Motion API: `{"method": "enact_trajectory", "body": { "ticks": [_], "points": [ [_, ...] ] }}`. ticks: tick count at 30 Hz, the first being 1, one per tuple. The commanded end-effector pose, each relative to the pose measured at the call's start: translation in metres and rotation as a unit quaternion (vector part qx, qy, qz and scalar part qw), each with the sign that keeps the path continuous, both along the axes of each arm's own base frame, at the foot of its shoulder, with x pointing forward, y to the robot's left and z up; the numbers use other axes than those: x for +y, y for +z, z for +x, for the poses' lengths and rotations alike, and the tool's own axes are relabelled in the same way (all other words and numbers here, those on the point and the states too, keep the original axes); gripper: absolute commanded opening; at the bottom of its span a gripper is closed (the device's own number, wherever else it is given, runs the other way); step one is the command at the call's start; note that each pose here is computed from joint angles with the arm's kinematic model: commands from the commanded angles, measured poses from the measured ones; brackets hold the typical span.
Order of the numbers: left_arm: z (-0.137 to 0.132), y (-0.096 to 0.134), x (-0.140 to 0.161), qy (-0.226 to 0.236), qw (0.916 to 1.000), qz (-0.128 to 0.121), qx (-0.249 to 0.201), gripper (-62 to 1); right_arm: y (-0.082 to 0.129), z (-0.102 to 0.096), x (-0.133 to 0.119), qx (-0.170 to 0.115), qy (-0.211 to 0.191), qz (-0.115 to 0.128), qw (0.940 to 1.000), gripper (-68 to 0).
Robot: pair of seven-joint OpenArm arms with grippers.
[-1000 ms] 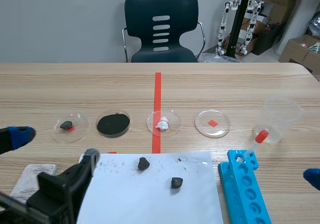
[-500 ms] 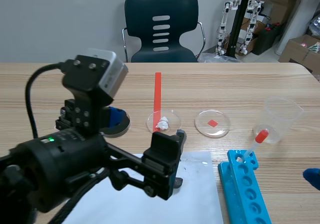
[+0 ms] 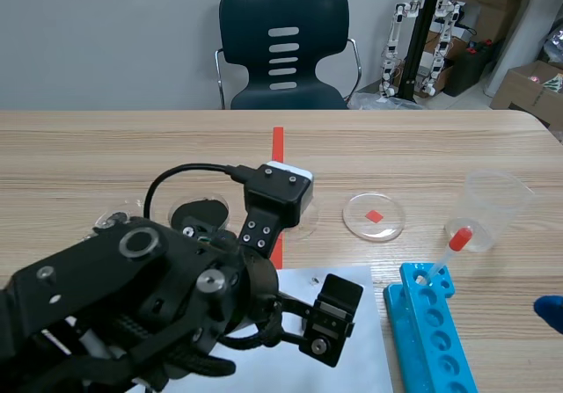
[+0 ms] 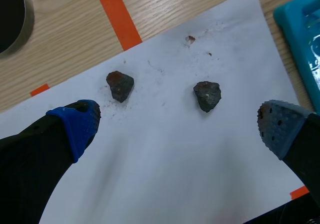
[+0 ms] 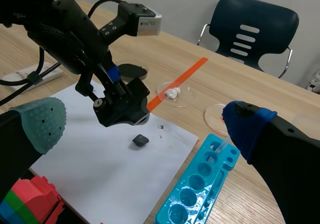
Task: Pick up the right mineral with the left hand
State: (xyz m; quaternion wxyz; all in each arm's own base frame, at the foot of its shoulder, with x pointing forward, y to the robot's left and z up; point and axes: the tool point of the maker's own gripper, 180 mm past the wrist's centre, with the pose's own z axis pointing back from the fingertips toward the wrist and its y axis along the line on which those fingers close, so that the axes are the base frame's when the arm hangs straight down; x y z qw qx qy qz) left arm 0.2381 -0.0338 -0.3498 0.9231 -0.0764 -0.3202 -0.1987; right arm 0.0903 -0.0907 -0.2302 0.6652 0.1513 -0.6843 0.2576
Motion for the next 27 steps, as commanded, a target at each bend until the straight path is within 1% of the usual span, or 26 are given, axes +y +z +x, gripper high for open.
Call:
{"method": "enact_trajectory", "body": {
  "ticks": [1, 4, 7, 11, 16, 19, 25, 27],
  "points": [
    [0.003, 0.001, -0.005, 0.007, 0.9999, -0.004, 0.007, 1.4, 0.010, 0.004, 0.002, -0.018, 0.003, 0.009, 0.9998, 0.4],
    [0.002, -0.006, -0.011, 0.008, 0.9996, 0.008, 0.027, 1.4, 0.010, 0.004, 0.002, -0.018, 0.003, 0.009, 0.9998, 0.4],
    [0.000, -0.008, -0.019, 0.007, 0.9991, 0.011, 0.041, 1.4, 0.010, 0.004, 0.002, -0.018, 0.003, 0.009, 0.9998, 0.4],
    [-0.001, -0.009, -0.028, -0.012, 0.9989, 0.022, 0.041, 1.4, 0.010, 0.004, 0.002, -0.018, 0.003, 0.009, 0.9998, 0.4],
    [-0.004, -0.008, -0.041, -0.036, 0.9985, 0.025, 0.035, 1.4, 0.010, 0.004, 0.002, -0.018, 0.003, 0.009, 0.9998, 0.4],
    [-0.003, -0.010, -0.046, -0.046, 0.9979, 0.033, 0.032, 1.4, 0.010, 0.004, 0.002, -0.018, 0.003, 0.009, 0.9998, 0.4],
    [0.001, -0.027, -0.045, -0.039, 0.9970, 0.053, 0.041, 1.4, 0.010, 0.004, 0.002, -0.018, 0.003, 0.009, 0.9998, 0.4],
    [0.001, -0.031, -0.047, -0.037, 0.9968, 0.056, 0.044, 1.4, 0.010, 0.004, 0.002, -0.018, 0.003, 0.009, 0.9998, 0.4]
  ]
}}
